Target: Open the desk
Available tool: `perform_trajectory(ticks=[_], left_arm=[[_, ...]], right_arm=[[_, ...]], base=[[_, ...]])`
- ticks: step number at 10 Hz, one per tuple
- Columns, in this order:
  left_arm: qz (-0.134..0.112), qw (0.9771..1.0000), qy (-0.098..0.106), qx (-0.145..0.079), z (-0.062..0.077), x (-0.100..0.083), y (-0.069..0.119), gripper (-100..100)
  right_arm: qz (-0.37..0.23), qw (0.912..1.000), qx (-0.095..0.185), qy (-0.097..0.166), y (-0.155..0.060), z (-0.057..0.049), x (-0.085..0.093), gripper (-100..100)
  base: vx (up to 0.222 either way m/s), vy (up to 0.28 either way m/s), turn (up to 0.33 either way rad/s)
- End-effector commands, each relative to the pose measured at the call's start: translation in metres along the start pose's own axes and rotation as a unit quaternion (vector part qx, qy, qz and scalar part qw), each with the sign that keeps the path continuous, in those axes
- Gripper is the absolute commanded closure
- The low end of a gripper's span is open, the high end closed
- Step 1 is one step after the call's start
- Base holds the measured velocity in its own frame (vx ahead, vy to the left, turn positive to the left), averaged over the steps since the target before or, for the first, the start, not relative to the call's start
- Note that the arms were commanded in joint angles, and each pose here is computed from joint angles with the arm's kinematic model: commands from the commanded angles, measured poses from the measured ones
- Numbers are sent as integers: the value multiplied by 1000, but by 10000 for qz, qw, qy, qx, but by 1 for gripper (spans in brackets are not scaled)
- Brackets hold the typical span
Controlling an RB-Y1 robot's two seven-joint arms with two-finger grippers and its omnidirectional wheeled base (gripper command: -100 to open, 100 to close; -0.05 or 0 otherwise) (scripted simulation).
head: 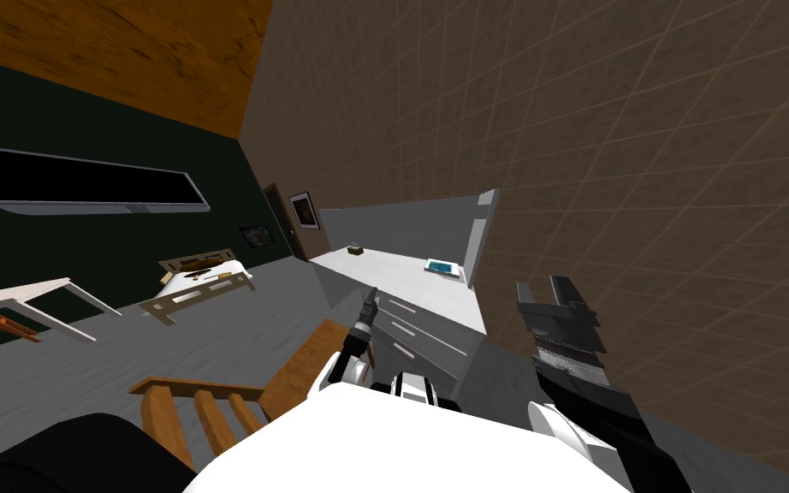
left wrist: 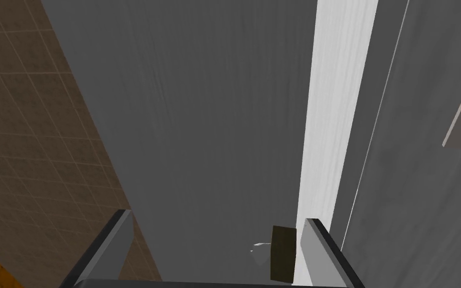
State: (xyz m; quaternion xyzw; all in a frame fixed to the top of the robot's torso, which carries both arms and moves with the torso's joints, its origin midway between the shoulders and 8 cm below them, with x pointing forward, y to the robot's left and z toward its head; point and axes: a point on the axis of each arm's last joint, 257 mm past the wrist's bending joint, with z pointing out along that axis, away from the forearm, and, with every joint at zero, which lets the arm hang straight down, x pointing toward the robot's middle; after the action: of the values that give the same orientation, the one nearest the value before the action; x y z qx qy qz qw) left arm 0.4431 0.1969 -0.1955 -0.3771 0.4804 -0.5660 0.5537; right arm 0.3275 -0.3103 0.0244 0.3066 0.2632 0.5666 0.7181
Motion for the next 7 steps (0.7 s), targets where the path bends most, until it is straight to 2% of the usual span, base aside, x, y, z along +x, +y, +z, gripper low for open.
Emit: perform_trajectory(ticks=[1,5,6,7], left_arm=[[7,9996,83,-258,-2,8,26,-100],[27,9968,298,-738,-11,33,74,-100],[28,9967,299,-757,-12,33,76,-100],[38,9956,355,-870,-15,39,87,-100]], right_arm=[[0,10000,0,0,0,0,0,0],[0,10000,0,0,0,0,0,0],[0,10000,0,0,0,0,0,0],[0,10000,0,0,0,0,0,0]], base=[[16,0,-42],[26,9,-84],[17,5,-19],[17,2,-46]])
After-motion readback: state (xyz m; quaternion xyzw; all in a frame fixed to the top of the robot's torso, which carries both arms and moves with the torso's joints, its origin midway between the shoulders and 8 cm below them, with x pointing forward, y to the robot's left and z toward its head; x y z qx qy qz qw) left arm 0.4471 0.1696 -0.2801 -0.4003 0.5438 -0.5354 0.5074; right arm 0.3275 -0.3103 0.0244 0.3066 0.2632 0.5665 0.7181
